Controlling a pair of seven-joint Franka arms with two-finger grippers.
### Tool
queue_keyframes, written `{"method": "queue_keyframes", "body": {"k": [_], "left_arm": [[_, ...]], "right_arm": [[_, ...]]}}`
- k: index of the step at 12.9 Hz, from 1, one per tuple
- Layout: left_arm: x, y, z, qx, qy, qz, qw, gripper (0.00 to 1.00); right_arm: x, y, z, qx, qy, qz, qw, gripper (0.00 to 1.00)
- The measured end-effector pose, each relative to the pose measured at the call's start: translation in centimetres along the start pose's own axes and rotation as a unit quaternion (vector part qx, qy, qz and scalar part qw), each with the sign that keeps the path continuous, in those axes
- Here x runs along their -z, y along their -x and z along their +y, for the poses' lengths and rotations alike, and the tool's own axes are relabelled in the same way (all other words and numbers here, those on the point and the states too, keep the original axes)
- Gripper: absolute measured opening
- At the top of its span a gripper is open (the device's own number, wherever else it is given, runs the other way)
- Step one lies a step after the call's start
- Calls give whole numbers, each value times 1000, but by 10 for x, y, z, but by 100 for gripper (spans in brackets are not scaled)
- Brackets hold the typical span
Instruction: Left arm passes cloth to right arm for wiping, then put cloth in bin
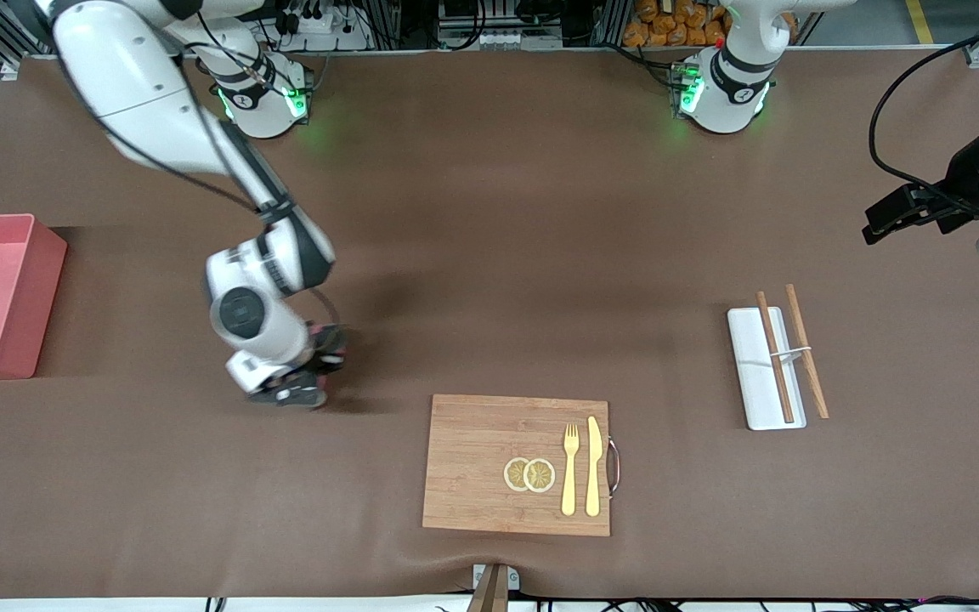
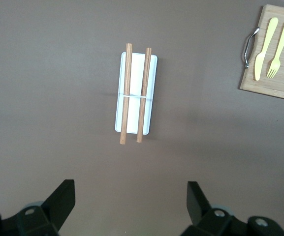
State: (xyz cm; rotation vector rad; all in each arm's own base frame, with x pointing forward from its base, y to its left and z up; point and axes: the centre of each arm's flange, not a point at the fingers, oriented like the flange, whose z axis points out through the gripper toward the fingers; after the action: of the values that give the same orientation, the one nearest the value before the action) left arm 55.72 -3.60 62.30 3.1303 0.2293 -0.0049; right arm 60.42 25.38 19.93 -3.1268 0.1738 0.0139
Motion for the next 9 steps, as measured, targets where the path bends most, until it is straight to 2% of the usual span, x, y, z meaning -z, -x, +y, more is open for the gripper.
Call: {"method": "queue_keyframes", "body": {"k": [2, 4, 7, 9], "left_arm": [[1, 0, 0, 0, 0, 1, 1000, 100], [2, 1, 2, -2, 0, 2, 1000, 100], [1, 1, 2, -2, 0, 0, 1000, 100], [1, 1, 3, -3, 0, 0, 1000, 100]], "right_arm": [[36, 17, -38, -20, -1, -14, 1000, 5], [105, 16, -43, -40, 6, -25, 999, 5], [194, 1, -11, -41, 6, -16, 999, 5], [199, -29, 50, -5, 4, -13, 1000, 5]]}}
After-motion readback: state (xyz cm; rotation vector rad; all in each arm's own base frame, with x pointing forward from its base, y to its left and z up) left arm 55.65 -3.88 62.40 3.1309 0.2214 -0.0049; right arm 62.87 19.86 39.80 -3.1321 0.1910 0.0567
